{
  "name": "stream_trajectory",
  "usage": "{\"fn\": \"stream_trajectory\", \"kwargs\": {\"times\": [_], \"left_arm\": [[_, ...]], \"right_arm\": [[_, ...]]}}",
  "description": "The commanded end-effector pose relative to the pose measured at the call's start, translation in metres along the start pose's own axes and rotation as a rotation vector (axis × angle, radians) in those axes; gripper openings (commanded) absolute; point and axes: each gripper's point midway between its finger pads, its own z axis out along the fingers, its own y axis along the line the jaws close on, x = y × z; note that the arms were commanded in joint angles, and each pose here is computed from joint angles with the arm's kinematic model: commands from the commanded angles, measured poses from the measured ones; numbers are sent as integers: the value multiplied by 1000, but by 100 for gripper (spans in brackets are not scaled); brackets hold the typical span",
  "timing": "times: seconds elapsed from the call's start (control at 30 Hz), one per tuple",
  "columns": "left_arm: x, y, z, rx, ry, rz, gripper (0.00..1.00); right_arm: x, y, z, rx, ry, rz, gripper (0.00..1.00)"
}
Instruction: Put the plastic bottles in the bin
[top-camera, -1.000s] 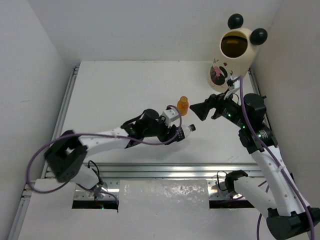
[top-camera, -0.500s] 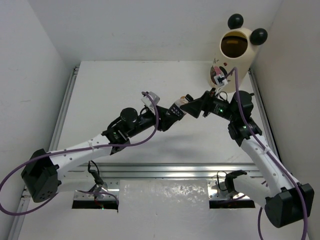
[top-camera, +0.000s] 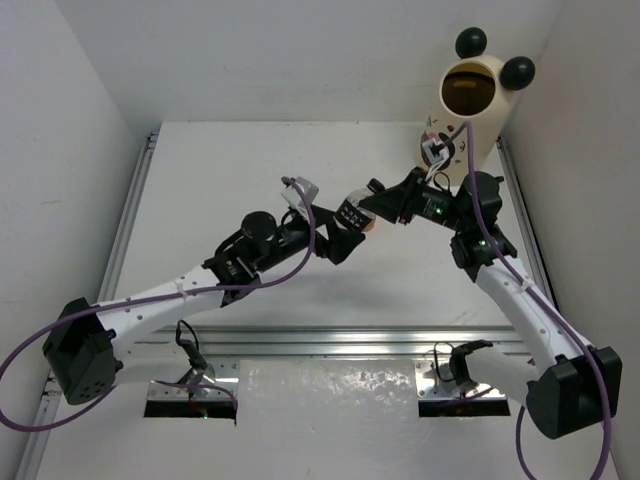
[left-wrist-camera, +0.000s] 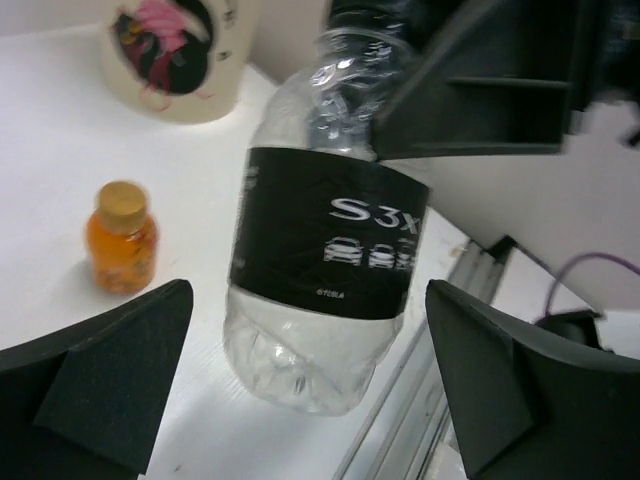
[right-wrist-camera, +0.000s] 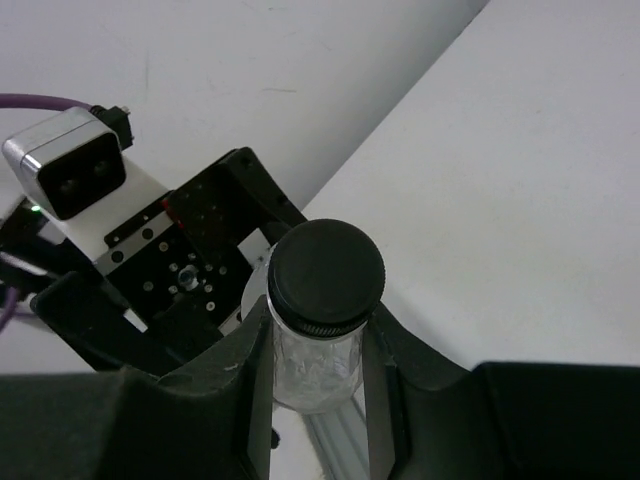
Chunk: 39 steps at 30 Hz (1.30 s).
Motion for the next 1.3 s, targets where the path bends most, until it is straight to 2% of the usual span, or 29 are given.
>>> {"fn": "stream_trajectory", "kwargs": {"times": [0.0, 0.03, 0.07, 0.1, 0.13, 0.17, 0.27, 0.3, 0.33, 0.4, 0.5, 0.6, 0.67, 0.73, 0.87, 0.9, 0.97, 1.0, 1.17, 1.23, 1.27], "left_arm": [[-27, 29, 0, -238, -1, -56, 100], [-26, 43, -6, -337, 17, -86, 100], [-3, 75, -27, -557, 91, -139, 100], [-7, 83, -37, -634, 91, -157, 100], [-8, 91, -48, -698, 79, -177, 100], [10, 97, -60, -733, 129, -173, 100], [26, 93, -74, -690, 142, -190, 100], [26, 87, -75, -654, 135, -197, 100], [29, 87, -74, -639, 132, -199, 100], [42, 86, -73, -619, 174, -192, 100], [56, 89, -71, -623, 230, -174, 100], [62, 93, -68, -636, 229, -170, 100], [65, 93, -65, -620, 228, -167, 100], [63, 88, -56, -576, 208, -169, 100], [60, 85, -44, -539, 197, -150, 100], [59, 84, -43, -534, 195, -148, 100], [50, 82, -35, -512, 159, -144, 100], [43, 79, -32, -500, 141, -143, 100], [26, 72, -15, -479, 144, -128, 100], [16, 70, -14, -492, 133, -140, 100], [9, 76, -19, -547, 102, -171, 100]], "right_arm": [[-56, 12, -4, 94, -126, -199, 0], [-68, 3, -7, 176, -159, -246, 0], [-84, -7, -14, 276, -182, -333, 0], [-110, -31, -27, 455, -277, -379, 0], [-130, -42, -34, 549, -310, -479, 0], [-151, -62, -51, 708, -380, -520, 0], [-197, -94, -74, 964, -466, -681, 0], [-204, -118, -78, 1046, -436, -734, 0], [-229, -115, -85, 1086, -514, -767, 0], [-251, -133, -104, 1215, -527, -838, 0], [-282, -154, -101, 1285, -515, -925, 0], [-315, -169, -96, 1354, -524, -981, 2], [-314, -205, -93, 1410, -481, -968, 4], [-326, -217, -96, 1454, -509, -947, 4], [-315, -269, -78, 1446, -425, -915, 11], [-315, -273, -74, 1439, -415, -913, 30], [-306, -290, -68, 1442, -377, -893, 82], [-307, -292, -68, 1449, -367, -882, 98], [-297, -286, -65, 1425, -347, -763, 99], [-297, -254, -59, 1343, -368, -719, 99], [-280, -247, -37, 1200, -347, -640, 99]]}}
